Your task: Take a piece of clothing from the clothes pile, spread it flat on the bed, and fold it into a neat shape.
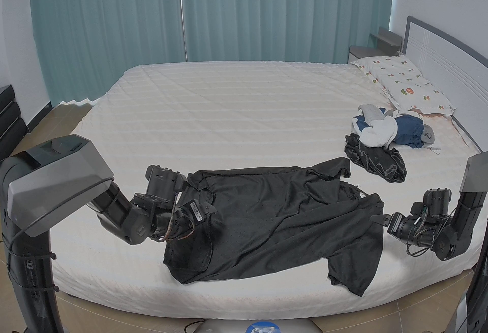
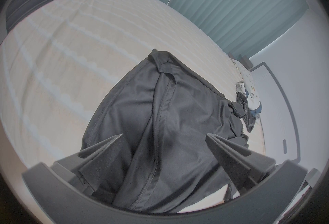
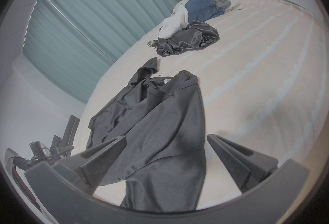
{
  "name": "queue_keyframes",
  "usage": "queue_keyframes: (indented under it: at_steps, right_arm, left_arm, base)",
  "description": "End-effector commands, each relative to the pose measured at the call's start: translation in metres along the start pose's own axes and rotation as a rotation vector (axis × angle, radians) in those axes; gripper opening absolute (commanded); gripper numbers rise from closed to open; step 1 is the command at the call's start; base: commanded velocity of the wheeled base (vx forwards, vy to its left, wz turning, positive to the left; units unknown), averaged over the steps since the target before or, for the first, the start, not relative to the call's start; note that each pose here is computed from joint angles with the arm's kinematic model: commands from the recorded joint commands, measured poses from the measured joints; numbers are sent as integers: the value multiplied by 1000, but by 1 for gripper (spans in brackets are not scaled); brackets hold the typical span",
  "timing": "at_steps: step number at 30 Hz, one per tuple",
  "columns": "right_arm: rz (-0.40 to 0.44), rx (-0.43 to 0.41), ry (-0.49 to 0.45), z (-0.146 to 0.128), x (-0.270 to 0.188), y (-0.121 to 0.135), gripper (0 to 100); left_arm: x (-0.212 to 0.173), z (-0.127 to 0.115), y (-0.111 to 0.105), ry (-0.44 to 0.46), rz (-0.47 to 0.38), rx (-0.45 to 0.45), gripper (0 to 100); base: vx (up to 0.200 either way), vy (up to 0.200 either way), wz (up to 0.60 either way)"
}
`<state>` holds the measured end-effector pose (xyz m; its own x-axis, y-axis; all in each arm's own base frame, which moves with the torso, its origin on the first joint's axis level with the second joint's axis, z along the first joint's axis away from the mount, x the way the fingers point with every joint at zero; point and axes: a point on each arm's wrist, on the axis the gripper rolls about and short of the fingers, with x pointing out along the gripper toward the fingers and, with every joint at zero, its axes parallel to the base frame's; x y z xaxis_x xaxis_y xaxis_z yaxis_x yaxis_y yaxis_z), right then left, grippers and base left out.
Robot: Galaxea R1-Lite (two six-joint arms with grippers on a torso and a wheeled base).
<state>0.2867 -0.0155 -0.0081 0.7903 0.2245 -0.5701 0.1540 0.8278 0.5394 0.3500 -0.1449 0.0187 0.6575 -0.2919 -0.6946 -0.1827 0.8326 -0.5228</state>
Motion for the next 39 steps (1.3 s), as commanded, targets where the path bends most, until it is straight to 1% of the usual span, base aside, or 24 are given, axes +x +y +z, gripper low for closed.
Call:
queue_keyframes:
  at_steps: [1, 4, 6, 12, 18, 19, 20, 25, 28, 32, 35, 37, 39]
  right_arm:
    - [22, 14, 3, -12, -10, 6, 100]
    - [29, 9, -3, -15, -13, 6, 100]
    - [29, 9, -1, -16, -13, 5, 100]
    - [31, 10, 2, -16, -13, 5, 100]
    - [35, 7, 1, -16, -14, 7, 100]
    - [35, 8, 1, -16, -14, 6, 100]
    - [34, 8, 2, -16, -14, 6, 100]
    - [35, 9, 4, -17, -14, 6, 100]
    - [35, 8, 6, -17, -15, 6, 100]
    - [34, 9, 11, -18, -15, 6, 100]
    - [33, 9, 12, -18, -15, 6, 100]
    - [33, 9, 12, -18, -15, 6, 100]
    - [34, 9, 14, -19, -15, 6, 100]
  left_arm:
    - [27, -9, -13, 5, 41, 69, 100]
    - [35, -16, -14, 19, 47, 110, 100]
    - [39, -18, -13, 22, 55, 122, 100]
    - [53, -24, -6, 10, 110, 204, 100]
    - [58, -24, -3, 12, 131, 236, 100]
    - [58, -24, 0, 20, 156, 247, 100]
    - [58, -24, 2, 25, 165, 253, 0]
    - [55, -23, 6, 43, 192, 251, 0]
    - [46, -12, 9, 18, 212, 235, 0]
    - [32, 4, 20, -12, 242, 198, 0]
    - [22, 10, 31, -16, 264, 173, 0]
    - [18, 12, 34, -15, 268, 163, 0]
    - [14, 16, 44, -17, 284, 142, 0]
  base:
    - [0, 0, 0]
    - [0, 0, 0]
    - [0, 0, 0]
    - [0, 0, 0]
    - [0, 0, 0]
    - [0, 0, 0]
    - [0, 0, 0]
    - [0, 0, 0]
    - [0, 0, 0]
    - [0, 0, 0]
    - [0, 0, 0]
    - [0, 0, 0]
    - [0, 0, 0]
